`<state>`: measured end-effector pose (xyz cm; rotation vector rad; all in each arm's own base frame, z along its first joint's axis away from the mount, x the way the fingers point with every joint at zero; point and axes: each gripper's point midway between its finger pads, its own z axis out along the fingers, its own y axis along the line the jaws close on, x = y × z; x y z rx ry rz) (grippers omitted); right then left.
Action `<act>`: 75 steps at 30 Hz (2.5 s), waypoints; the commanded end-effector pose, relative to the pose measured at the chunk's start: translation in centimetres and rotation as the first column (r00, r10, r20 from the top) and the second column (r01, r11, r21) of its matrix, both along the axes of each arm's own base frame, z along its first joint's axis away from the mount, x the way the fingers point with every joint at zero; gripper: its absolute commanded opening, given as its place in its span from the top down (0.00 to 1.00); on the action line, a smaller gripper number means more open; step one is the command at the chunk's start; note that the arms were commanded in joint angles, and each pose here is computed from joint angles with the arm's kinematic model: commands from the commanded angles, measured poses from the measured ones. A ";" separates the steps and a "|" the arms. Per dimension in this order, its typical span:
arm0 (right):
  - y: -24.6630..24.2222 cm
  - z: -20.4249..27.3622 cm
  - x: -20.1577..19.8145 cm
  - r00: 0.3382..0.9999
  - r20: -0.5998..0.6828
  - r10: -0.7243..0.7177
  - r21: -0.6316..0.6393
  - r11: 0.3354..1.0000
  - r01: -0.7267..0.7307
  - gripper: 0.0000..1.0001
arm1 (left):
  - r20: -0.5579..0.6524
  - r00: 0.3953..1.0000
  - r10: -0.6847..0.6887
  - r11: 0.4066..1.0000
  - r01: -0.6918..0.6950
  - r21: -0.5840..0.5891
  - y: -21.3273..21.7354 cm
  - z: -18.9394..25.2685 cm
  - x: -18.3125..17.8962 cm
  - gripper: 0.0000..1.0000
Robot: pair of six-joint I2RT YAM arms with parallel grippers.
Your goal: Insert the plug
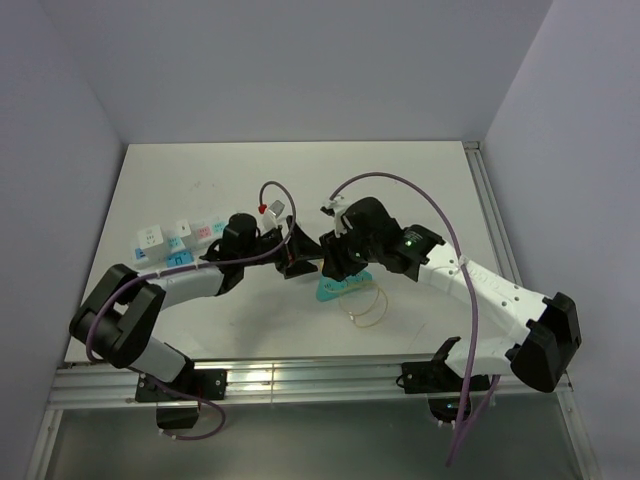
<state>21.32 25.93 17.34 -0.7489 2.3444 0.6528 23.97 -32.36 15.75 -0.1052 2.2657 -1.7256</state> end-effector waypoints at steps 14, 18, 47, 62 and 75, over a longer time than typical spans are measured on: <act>0.2 1.0 1.4 0.989 0.143 -0.031 -0.026 0.999 0.035 1.00 | -0.078 0.995 -0.061 0.984 0.047 -0.172 -2.4 3.7 -0.3 0.27; 0.4 0.6 1.4 0.989 0.145 -0.026 -0.035 0.999 0.031 1.00 | -0.067 0.996 -0.061 0.980 0.047 -0.195 -2.3 4.3 -0.4 0.48; 0.6 0.9 0.9 0.983 0.168 -0.066 0.046 0.997 0.060 0.72 | -0.088 0.993 -0.083 0.948 0.052 -0.313 -2.6 5.8 -2.0 0.90; 0.2 0.6 0.8 0.974 0.175 -0.144 0.136 0.983 0.121 0.39 | -0.135 0.990 -0.052 0.940 0.003 -0.342 -2.6 5.3 -1.3 0.92; -2.8 2.8 1.0 0.908 0.259 -0.330 0.302 0.920 0.248 0.19 | -0.206 0.978 -0.023 0.927 -0.057 -0.372 -2.7 4.0 -0.5 0.91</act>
